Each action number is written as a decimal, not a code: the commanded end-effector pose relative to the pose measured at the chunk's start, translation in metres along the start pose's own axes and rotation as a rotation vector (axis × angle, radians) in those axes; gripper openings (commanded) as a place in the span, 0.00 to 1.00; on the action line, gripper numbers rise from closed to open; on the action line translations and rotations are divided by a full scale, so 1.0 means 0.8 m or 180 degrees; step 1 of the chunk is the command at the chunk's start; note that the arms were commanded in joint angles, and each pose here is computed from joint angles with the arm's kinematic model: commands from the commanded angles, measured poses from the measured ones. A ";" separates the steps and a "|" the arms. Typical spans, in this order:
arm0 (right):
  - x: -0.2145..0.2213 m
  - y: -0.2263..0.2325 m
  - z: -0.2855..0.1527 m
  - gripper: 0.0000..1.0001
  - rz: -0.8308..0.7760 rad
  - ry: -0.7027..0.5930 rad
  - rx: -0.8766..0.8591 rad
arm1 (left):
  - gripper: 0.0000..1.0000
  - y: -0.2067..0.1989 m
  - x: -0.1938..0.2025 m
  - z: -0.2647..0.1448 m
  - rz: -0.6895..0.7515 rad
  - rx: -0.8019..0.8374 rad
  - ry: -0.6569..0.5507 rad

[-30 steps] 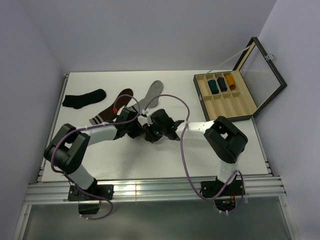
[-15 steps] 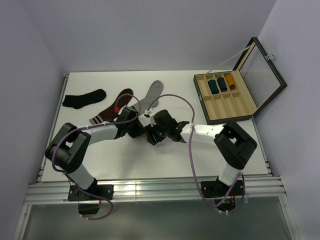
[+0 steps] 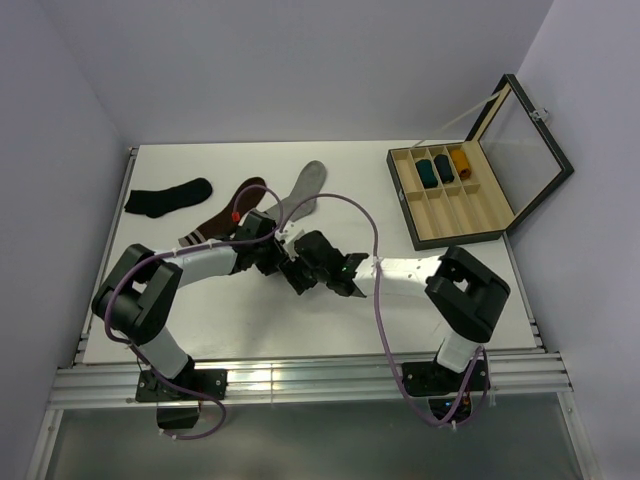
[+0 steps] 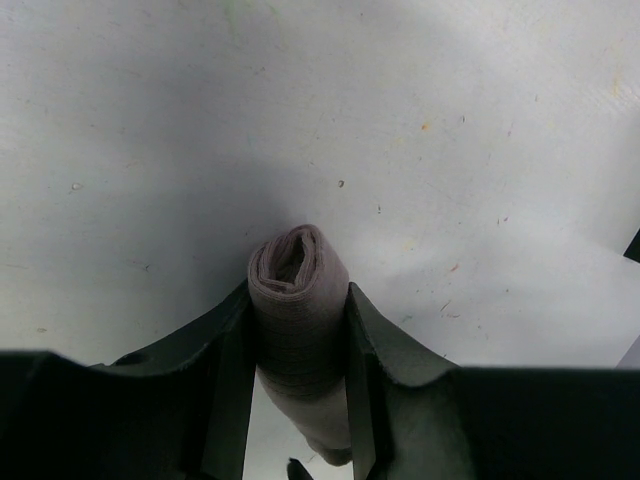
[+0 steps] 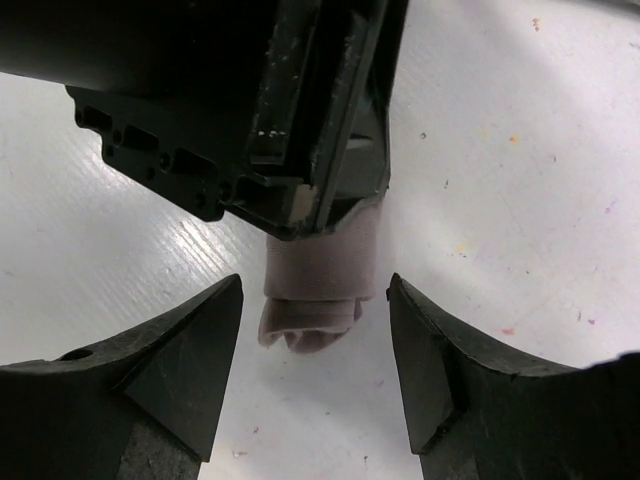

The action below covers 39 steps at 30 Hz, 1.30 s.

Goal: Roll the socks
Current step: Pick up the sock at the center of the board.

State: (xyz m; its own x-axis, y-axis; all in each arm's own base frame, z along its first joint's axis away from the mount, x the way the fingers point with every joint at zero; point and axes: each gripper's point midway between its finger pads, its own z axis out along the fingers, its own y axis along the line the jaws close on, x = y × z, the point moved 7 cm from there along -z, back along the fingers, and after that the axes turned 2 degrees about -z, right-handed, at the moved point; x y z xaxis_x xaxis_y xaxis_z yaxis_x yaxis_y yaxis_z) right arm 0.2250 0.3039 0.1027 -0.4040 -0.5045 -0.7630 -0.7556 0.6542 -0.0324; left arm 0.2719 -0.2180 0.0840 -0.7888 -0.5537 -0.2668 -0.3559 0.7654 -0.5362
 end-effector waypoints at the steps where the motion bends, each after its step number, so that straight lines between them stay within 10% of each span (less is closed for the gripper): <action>1: -0.022 0.010 0.009 0.68 -0.0109 -0.0269 0.0067 | 0.00 0.025 0.011 0.003 0.0138 -0.0333 0.0128; 21: 0.010 0.021 0.056 0.57 -0.0060 -0.0171 0.0220 | 0.01 0.026 0.021 0.008 0.0030 -0.0240 0.0288; 27: 0.018 0.024 0.060 0.38 -0.0040 -0.0091 0.0167 | 0.03 0.024 0.022 0.005 -0.0016 -0.0191 0.0321; 31: 0.030 0.022 0.048 0.00 0.0022 0.0014 0.0161 | 0.16 0.017 0.016 -0.005 -0.0063 -0.0131 0.0215; 39: 0.046 0.003 -0.005 0.00 0.0273 0.0078 0.0281 | 0.56 -0.010 -0.030 -0.037 -0.0176 0.0081 -0.0160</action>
State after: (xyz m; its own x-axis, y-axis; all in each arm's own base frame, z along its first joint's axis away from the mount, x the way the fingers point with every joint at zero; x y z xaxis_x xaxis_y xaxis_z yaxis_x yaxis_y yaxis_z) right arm 0.2156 0.3052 0.0703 -0.4190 -0.4770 -0.7726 -0.7042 0.7079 -0.0551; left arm 0.2646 -0.2132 0.0915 -0.7928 -0.5675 -0.2224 -0.3848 0.7490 -0.5394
